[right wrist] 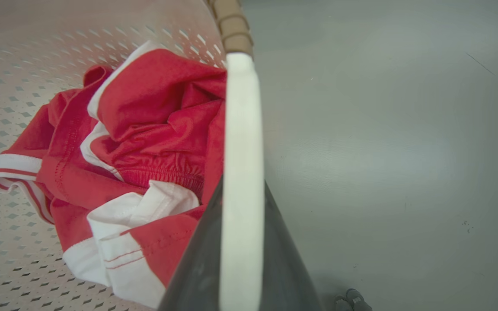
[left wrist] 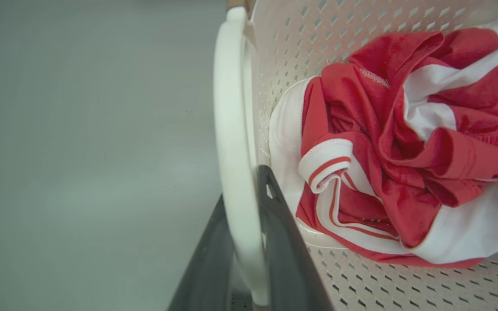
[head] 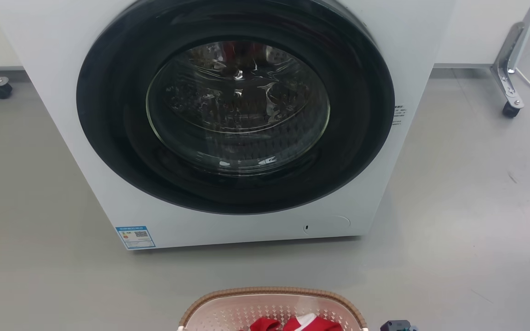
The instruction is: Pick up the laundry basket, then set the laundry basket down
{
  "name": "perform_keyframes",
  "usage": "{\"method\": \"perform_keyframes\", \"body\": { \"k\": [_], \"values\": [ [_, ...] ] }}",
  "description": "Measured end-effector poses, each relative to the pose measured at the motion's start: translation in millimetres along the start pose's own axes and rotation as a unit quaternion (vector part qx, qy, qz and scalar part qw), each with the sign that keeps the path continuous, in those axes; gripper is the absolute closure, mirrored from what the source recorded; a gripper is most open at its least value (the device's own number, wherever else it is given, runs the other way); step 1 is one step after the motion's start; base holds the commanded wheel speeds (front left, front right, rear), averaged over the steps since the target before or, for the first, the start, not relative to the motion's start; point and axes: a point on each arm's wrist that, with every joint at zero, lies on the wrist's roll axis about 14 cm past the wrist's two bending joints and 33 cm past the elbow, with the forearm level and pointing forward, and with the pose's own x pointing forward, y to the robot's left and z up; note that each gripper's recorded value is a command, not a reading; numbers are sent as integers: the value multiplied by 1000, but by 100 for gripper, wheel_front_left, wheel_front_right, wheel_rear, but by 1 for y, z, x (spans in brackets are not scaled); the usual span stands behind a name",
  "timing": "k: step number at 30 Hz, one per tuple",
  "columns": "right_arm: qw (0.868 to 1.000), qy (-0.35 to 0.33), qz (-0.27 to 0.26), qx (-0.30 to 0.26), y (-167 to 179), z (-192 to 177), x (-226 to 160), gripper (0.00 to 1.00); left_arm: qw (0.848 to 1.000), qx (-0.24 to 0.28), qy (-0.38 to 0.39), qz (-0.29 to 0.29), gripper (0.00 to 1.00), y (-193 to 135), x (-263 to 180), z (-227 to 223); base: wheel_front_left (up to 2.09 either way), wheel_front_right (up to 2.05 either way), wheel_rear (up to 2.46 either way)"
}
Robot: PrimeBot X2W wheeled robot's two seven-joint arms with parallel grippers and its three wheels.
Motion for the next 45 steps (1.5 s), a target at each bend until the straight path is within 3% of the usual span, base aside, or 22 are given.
{"method": "perform_keyframes", "body": {
  "k": [11, 28, 45],
  "values": [
    [1000, -12, 0, -4, -2, 19, 6, 100, 1000, -2, 1, 1, 100, 1, 6, 4, 0, 0, 0],
    [998, -66, -7, -22, -20, 109, 46, 100, 999, 5, -42, 4, 100, 9, 49, 87, 0, 0, 0],
    [999, -31, -18, -34, -44, 117, 115, 100, 1000, 14, -15, 4, 100, 21, 109, 106, 0, 0, 0]
  ]
}}
